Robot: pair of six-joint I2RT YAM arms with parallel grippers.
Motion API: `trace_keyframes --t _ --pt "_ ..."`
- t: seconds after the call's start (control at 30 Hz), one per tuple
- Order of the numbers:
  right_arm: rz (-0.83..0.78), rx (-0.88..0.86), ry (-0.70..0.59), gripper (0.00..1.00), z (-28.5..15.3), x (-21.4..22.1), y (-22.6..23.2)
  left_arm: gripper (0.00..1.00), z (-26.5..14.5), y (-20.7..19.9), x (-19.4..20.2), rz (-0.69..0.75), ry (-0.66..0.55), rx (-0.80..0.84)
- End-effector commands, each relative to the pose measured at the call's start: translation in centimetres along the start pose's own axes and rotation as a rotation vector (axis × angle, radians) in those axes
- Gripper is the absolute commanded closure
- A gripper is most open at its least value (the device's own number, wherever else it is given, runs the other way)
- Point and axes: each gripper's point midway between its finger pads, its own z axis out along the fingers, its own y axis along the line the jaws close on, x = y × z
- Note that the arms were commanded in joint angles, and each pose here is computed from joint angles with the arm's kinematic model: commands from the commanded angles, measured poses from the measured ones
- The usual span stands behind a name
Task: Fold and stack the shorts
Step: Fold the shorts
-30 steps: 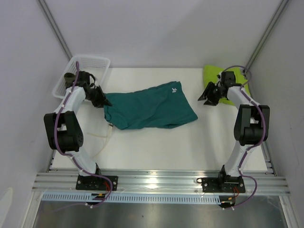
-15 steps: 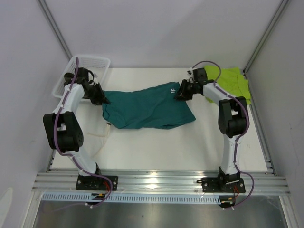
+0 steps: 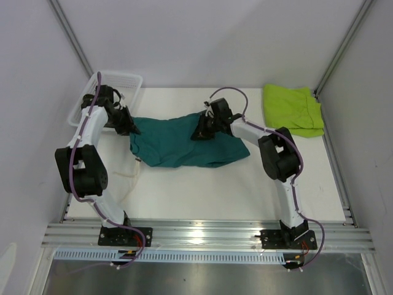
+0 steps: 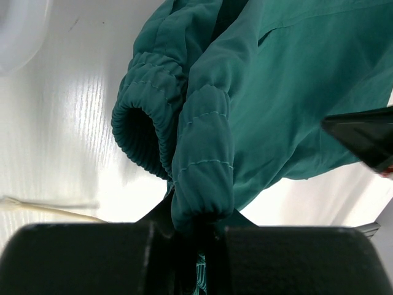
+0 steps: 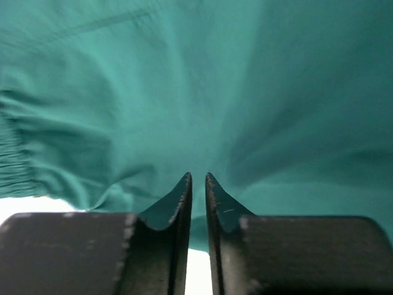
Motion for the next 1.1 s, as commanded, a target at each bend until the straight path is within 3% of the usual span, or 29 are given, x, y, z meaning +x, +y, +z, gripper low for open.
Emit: trace_keyframes --t 0.0,0.3,0.47,0.7,1.07 --pt "-0.019 0.033 -0.019 0.85 2.9 0.5 0.7 1.00 -1.6 -0.9 -1.7 0.044 -0.053 0.007" --pt "-0.045 0.215 -0.013 0.92 6.2 4.9 0.1 1.00 -3.4 -2.4 -2.7 0.062 -0.077 0.015" --pt "-0.044 0.251 -0.031 0.96 7.9 8.4 2.7 1.00 -3.5 -3.8 -1.6 0.114 -0.050 -0.009" --pt "-0.037 0.050 0.099 0.97 13.2 13.8 9.3 1.00 -4.5 -3.0 0.2 0.120 -0.023 -0.107" --pt "0.010 -0.051 0.114 0.97 16.3 13.9 12.7 1.00 -6.6 0.8 -2.0 0.071 -0.056 -0.172"
